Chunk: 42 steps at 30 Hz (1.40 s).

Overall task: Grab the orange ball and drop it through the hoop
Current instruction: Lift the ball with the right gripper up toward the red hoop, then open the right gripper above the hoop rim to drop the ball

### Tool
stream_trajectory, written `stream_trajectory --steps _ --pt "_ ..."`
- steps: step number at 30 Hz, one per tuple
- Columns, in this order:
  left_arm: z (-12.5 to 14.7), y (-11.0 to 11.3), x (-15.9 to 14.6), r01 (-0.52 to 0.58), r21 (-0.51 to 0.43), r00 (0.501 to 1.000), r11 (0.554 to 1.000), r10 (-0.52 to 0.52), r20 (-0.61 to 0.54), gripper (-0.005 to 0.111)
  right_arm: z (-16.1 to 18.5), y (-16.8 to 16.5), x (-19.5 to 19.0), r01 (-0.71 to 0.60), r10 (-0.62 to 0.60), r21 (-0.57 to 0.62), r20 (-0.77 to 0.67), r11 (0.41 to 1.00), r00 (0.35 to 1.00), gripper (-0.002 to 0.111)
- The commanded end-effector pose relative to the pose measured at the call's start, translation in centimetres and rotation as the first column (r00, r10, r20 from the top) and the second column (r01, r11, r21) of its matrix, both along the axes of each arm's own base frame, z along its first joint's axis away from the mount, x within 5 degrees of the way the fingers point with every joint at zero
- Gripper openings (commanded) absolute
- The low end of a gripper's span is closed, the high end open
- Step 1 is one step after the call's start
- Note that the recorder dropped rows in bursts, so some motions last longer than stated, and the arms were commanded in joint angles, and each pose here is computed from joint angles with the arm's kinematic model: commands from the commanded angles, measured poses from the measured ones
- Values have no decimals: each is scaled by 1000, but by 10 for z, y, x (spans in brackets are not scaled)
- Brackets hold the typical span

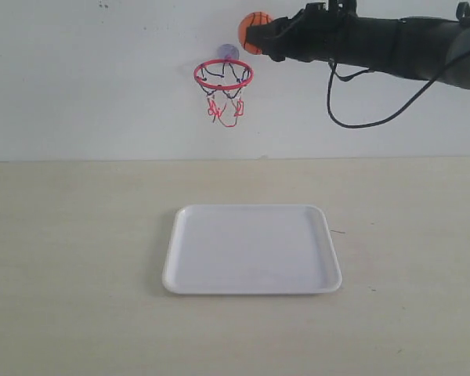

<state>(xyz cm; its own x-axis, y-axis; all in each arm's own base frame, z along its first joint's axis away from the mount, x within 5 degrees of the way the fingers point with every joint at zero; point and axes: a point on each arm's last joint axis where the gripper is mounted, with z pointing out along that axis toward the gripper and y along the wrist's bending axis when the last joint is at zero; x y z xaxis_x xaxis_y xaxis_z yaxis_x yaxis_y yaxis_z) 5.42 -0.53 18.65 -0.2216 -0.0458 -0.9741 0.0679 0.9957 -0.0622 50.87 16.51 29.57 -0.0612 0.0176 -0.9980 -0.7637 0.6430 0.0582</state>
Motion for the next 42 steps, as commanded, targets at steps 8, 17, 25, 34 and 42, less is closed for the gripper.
stream_trajectory --steps 8,17,25,34,42 --pt "-1 0 0 0 -8 1000 1000 0 1 4 -4 5 32 26 -14 176 -73 984 997 0" --pt "-1 0 0 0 -8 1000 1000 0 1 4 -31 19 42 -65 112 228 -198 971 974 0" --pt "-1 0 0 0 -8 1000 1000 0 1 4 -30 39 39 -36 59 161 -135 986 989 0" --pt "-1 0 0 0 -8 1000 1000 0 1 4 -30 41 40 -4 24 151 -126 989 992 1" --pt "-1 0 0 0 -8 1000 1000 0 1 4 -30 37 45 75 -41 189 -178 979 983 67"
